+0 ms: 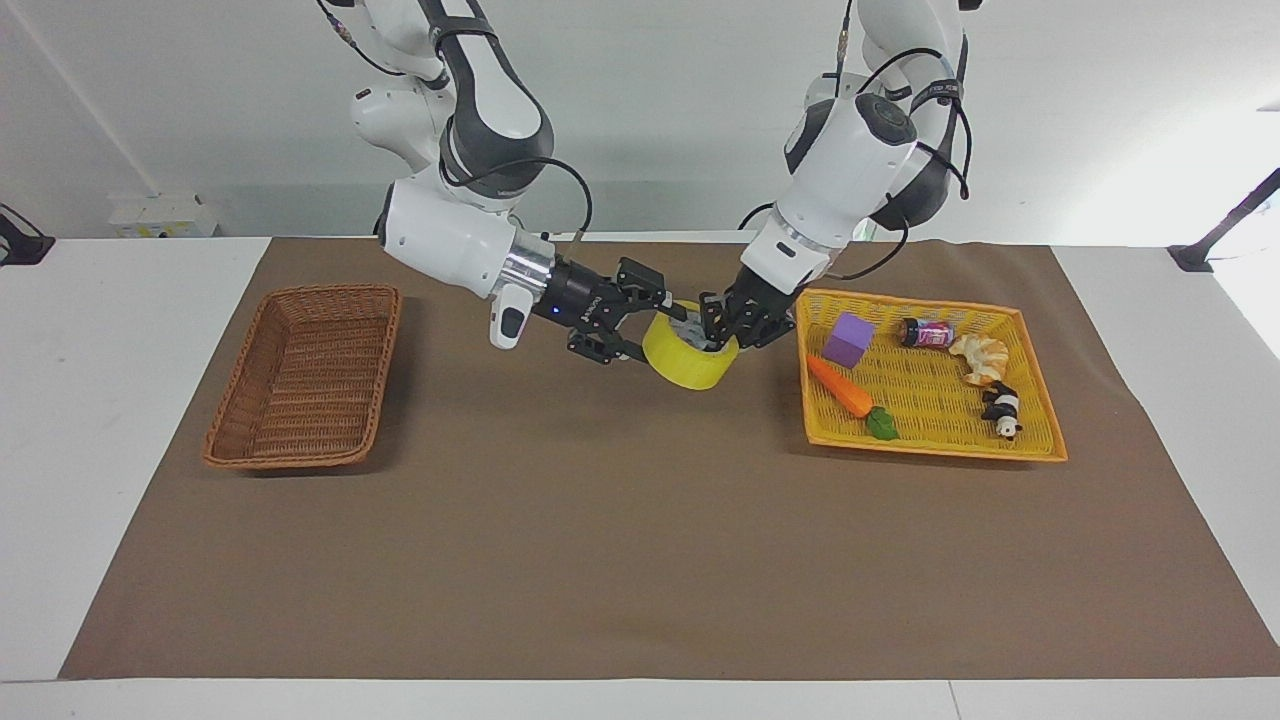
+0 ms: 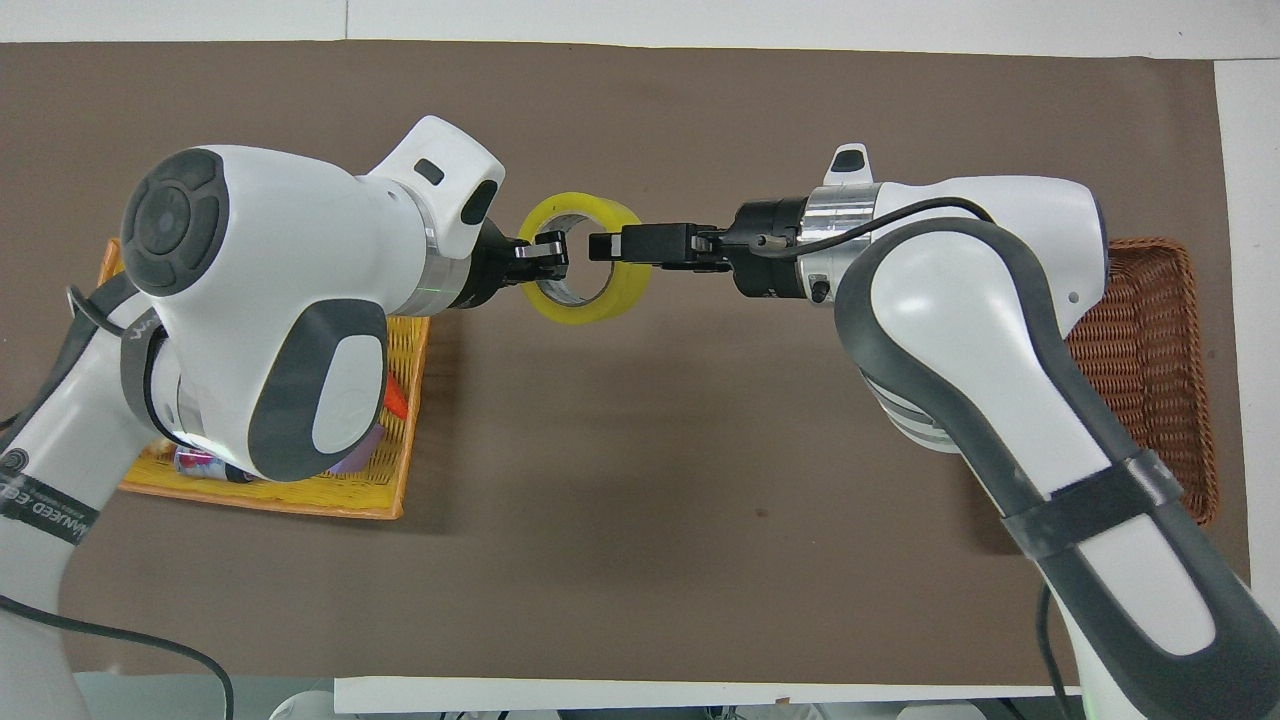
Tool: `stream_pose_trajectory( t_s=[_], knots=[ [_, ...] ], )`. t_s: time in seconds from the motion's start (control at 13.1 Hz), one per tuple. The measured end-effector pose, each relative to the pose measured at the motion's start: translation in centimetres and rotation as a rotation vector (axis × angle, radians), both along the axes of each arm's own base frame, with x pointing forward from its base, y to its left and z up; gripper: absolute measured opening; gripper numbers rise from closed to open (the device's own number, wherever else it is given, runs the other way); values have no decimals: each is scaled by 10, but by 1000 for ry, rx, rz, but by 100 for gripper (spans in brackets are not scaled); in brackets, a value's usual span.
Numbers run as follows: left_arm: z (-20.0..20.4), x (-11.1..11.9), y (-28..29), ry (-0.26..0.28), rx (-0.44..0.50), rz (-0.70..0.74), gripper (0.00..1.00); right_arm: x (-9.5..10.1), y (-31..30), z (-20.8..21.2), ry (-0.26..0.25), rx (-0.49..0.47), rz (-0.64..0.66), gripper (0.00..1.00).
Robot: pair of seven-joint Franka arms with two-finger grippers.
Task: Move tape to another basket
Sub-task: 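Close the right gripper on the tape rim beside the left gripper, then open the left gripper and withdraw it while the right gripper holds tape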
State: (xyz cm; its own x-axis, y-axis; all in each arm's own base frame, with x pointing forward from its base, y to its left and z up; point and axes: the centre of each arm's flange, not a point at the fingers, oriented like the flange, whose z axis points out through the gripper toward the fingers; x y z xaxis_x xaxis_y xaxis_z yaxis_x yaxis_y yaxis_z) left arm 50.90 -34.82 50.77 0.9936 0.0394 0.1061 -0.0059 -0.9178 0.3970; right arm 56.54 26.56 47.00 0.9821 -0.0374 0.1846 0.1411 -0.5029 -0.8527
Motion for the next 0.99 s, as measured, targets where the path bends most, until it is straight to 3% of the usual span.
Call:
stream_pose_trajectory(
  t_s=[0.15,0.69,0.99],
  knots=[
    [1,0,1,0,0,1,22,0,-1,-3,1,-3,0,56],
    [2,0,1,4,1,1,26,-1,-1,-4,-7,-5,8,53],
    [58,4,20,56,6,10,72,-1,-3,-7,1,-5,10,53]
  ],
)
